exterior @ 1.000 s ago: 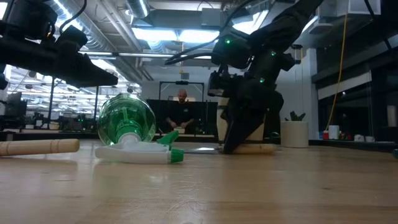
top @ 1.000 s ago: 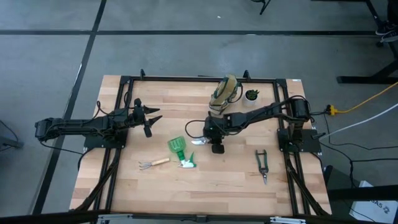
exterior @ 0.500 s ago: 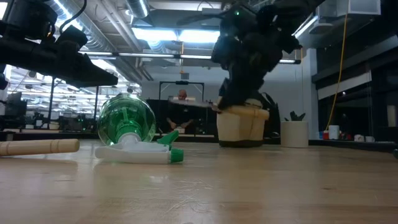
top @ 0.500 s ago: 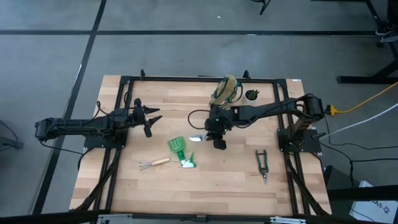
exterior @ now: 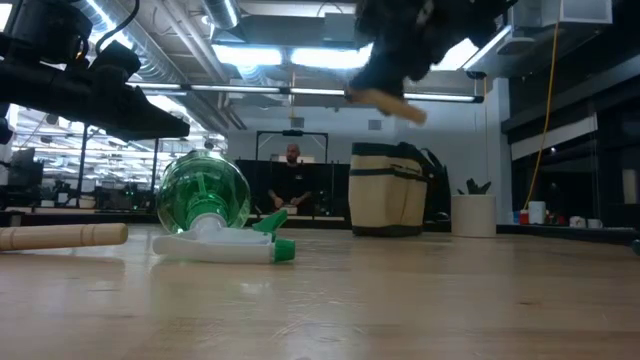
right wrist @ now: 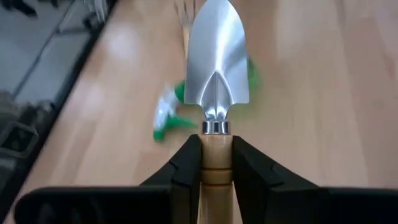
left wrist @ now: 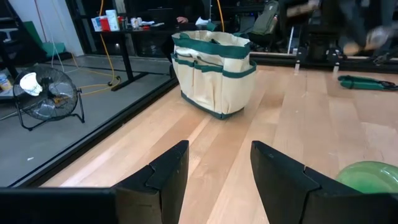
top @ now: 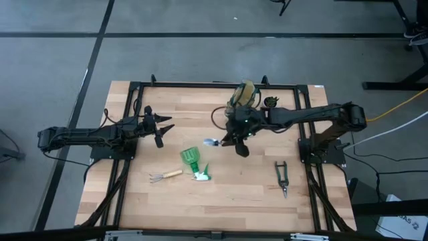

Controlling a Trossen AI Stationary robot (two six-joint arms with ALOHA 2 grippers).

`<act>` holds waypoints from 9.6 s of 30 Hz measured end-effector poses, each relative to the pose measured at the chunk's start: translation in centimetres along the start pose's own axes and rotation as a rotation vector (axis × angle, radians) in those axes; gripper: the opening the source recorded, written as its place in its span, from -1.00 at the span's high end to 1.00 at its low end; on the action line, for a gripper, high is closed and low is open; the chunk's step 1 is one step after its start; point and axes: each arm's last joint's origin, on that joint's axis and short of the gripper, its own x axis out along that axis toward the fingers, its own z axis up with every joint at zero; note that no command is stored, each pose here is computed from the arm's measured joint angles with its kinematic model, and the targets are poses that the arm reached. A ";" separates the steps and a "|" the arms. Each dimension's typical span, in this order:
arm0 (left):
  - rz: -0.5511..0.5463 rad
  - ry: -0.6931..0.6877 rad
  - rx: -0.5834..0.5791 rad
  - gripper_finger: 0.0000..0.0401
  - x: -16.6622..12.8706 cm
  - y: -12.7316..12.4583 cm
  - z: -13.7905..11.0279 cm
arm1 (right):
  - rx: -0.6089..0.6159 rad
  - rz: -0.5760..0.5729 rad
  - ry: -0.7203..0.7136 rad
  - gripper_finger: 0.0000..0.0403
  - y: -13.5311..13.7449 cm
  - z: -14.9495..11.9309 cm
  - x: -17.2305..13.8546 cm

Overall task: Pick & Place Garden tools in Gardening bag
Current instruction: Put the brown trowel into the brown gardening bag, then put the green shear scissors into the brown gardening bag

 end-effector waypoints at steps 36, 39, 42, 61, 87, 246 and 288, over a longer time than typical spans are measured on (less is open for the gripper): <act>0.000 0.000 0.000 0.16 0.0 0.0 0.0 | 0.015 -0.038 -0.523 0.65 2.8 4.5 -12.9; 0.000 0.000 0.000 0.16 0.0 0.0 0.0 | 0.057 -0.098 -0.557 0.65 2.3 4.7 -13.1; -0.001 0.000 0.000 0.16 0.0 0.0 0.0 | 0.087 -0.154 -0.577 0.65 1.9 4.8 -13.3; 0.000 0.000 0.000 0.16 0.0 0.0 0.0 | 0.310 -0.556 -0.671 0.65 -1.5 4.5 -14.3; 0.000 0.000 0.000 0.16 0.0 0.0 0.0 | 0.174 -0.736 -0.480 0.65 -6.2 3.1 -14.3; 0.000 0.000 0.000 0.16 0.0 0.0 0.0 | 0.316 0.371 0.091 0.17 -2.9 -2.0 -10.3; -0.001 0.000 0.000 0.16 0.0 0.0 0.0 | 0.591 0.206 0.766 0.17 6.6 -6.1 -8.3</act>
